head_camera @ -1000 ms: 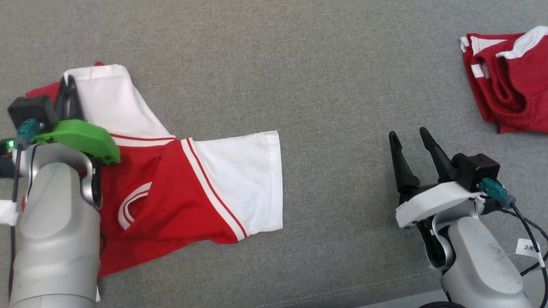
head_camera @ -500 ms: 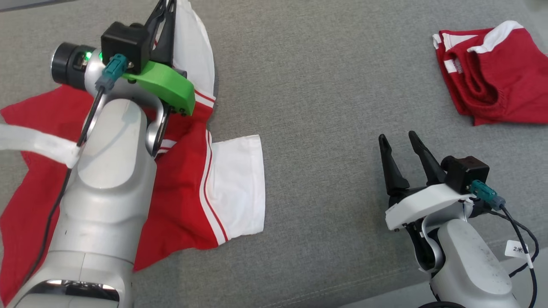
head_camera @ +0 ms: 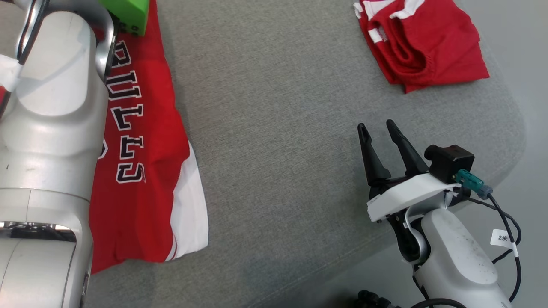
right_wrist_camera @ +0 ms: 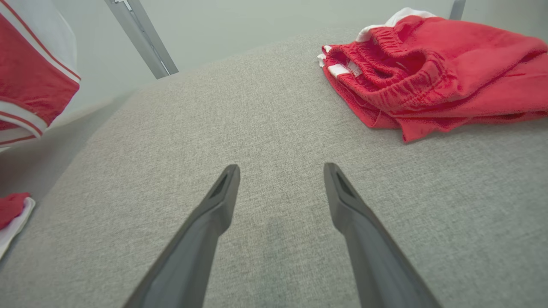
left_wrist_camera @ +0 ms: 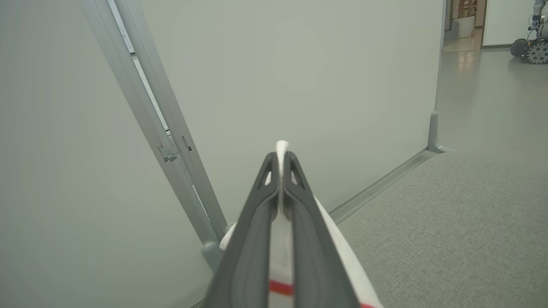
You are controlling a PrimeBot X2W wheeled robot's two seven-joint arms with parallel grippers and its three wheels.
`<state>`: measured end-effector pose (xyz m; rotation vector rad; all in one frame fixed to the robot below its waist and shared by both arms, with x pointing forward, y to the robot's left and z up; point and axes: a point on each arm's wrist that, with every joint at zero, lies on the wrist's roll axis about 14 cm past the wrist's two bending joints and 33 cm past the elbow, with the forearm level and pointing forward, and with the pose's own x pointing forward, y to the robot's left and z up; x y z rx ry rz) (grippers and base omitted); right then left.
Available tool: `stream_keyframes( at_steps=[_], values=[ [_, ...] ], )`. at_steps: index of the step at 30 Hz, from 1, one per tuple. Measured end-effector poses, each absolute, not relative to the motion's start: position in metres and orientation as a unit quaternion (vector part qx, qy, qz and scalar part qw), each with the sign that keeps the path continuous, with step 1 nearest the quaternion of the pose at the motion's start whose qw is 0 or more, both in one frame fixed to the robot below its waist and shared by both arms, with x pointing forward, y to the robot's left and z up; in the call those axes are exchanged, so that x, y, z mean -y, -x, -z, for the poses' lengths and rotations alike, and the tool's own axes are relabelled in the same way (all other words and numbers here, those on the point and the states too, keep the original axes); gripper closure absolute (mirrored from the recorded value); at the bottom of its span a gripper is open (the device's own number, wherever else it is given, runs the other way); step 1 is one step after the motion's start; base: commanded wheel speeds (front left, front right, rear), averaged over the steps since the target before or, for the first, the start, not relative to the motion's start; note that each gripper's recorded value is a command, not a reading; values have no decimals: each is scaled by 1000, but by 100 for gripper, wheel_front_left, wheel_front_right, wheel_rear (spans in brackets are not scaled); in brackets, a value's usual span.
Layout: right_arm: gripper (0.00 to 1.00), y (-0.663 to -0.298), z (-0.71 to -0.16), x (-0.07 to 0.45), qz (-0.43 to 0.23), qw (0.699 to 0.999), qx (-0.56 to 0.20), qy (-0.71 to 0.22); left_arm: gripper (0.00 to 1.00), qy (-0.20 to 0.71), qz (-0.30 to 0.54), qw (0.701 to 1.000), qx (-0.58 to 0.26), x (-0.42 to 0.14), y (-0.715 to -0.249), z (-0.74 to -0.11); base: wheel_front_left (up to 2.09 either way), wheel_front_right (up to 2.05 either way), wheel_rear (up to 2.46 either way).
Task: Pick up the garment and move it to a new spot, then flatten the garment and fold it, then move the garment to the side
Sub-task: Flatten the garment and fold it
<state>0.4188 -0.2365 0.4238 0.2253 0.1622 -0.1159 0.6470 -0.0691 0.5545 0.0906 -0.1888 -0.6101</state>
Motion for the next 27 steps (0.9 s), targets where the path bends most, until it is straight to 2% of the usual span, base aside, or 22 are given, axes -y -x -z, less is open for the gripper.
stream_keyframes(
  at_steps=[3,4,5,14,22,27],
  values=[
    [0,-410,-420,248,78,986,-87,-118,100,-40,313,943,101,90,-652,-554,0,0,0],
    [0,-408,-418,251,83,985,-90,-118,76,-39,313,944,97,94,-654,-549,0,0,0],
    [0,-405,-417,253,88,985,-93,-118,0,-36,313,945,88,97,-656,-541,0,0,0],
    [0,-400,-408,268,110,983,-107,-105,0,2,304,952,32,100,-651,-485,0,0,0],
    [0,-416,-404,240,62,988,-109,-92,0,34,260,965,5,55,-626,-461,0,0,0],
    [0,-420,-410,211,20,990,-103,-98,0,42,220,974,-15,16,-595,-452,0,0,0]
  ],
)
